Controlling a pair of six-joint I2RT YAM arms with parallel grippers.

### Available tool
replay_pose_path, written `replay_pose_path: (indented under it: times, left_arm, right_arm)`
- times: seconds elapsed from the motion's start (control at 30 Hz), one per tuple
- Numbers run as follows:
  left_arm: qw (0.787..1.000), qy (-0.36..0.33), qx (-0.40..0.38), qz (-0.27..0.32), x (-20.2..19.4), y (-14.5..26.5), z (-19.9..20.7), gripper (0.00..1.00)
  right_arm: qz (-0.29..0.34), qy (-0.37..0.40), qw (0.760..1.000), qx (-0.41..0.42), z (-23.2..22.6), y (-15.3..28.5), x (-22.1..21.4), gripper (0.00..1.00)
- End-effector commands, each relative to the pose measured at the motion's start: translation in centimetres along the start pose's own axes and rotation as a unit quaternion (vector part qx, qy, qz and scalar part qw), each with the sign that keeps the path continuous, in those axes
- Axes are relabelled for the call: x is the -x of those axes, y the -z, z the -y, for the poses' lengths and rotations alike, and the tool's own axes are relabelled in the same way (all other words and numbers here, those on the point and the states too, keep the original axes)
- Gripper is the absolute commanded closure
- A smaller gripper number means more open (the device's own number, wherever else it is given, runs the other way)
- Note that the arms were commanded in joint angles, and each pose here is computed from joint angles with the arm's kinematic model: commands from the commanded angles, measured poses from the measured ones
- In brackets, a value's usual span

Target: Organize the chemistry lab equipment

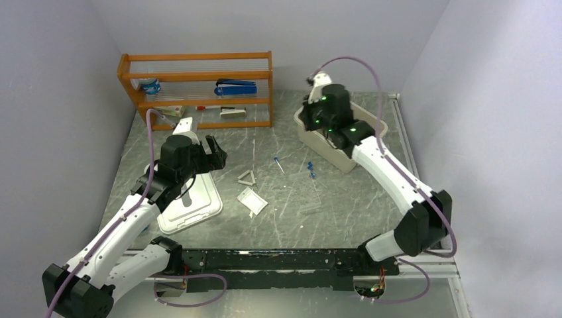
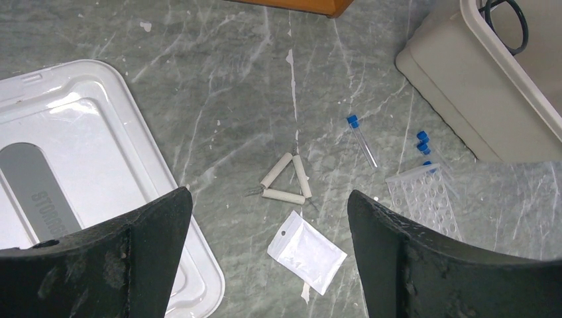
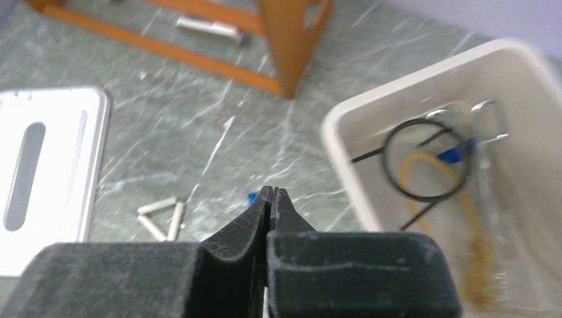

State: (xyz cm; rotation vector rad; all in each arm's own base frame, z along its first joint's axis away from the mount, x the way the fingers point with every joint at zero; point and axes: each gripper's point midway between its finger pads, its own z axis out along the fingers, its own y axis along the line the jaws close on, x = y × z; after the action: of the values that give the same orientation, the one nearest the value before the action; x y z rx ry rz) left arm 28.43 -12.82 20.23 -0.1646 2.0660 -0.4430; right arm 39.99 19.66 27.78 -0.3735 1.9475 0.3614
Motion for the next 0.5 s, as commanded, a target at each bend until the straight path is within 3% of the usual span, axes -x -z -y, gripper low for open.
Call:
replay_pose_path:
  times: [0.0,0.37,0.47]
  left_arm:
    - [1.000,-0.004,-0.013,0.012,0.8,0.4,0.6,0.09]
    - [1.000,-0.005,-0.003,0.010,0.6,0.2,0.2,0.09]
    - [1.000,-0.005,0.001,0.009,0.6,0.2,0.1,0.09]
  right_arm:
    - [-0.087,0.003,0.996,0.016,-4.4,-2.2,-6.1,1.00]
    - [-0.220,0.097,0.970,0.033,-12.1,-6.6,-17.9,1.00]
    - [-0.231,0.109,0.965,0.056,-14.1,-6.8,-19.8,1.00]
